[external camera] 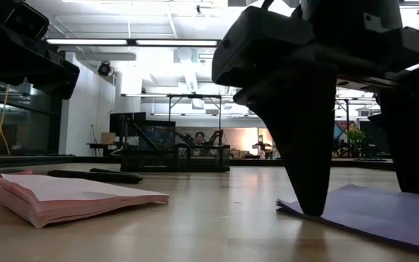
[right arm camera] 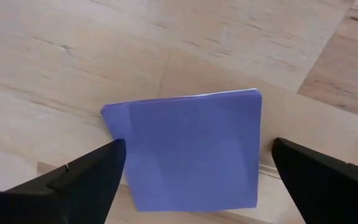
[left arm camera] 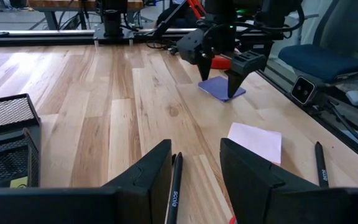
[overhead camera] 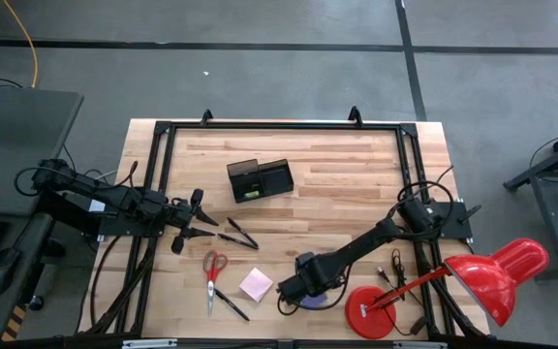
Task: Pick and place office supplies into organizer
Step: Put the violet sticky notes into the black desk organizer
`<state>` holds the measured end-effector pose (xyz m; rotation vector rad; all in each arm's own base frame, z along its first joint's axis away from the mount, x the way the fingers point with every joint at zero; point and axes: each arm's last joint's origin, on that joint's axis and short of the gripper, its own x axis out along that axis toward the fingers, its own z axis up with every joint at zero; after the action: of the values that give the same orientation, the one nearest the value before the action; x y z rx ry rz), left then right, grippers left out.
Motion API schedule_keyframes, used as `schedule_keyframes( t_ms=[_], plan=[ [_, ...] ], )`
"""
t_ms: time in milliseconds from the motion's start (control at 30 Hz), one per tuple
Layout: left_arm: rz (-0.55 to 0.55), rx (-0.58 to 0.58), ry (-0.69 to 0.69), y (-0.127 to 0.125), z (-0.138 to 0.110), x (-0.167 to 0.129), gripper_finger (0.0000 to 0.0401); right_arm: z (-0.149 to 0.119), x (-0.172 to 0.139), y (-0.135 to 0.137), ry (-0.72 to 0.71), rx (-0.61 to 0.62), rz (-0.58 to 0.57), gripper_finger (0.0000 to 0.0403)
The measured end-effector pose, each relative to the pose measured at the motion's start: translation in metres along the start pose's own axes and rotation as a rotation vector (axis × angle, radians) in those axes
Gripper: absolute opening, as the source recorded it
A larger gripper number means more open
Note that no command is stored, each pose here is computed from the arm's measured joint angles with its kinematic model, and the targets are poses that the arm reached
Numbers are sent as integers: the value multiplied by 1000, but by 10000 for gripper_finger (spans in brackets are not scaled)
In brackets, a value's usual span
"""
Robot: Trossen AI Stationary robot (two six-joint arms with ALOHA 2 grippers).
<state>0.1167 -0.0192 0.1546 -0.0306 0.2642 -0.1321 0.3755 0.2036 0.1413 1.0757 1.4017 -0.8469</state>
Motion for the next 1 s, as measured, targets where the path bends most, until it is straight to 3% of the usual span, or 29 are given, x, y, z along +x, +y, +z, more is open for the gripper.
schedule_keyframes(
  t_ms=[400, 1000],
  plan=[
    [1, 0, 0, 0, 0, 0, 122, 8, 13, 2, 22, 59, -24, 382],
    [0, 0, 0, 0, 0, 0, 122, 18, 12, 6, 17, 152, 7, 298]
  ],
)
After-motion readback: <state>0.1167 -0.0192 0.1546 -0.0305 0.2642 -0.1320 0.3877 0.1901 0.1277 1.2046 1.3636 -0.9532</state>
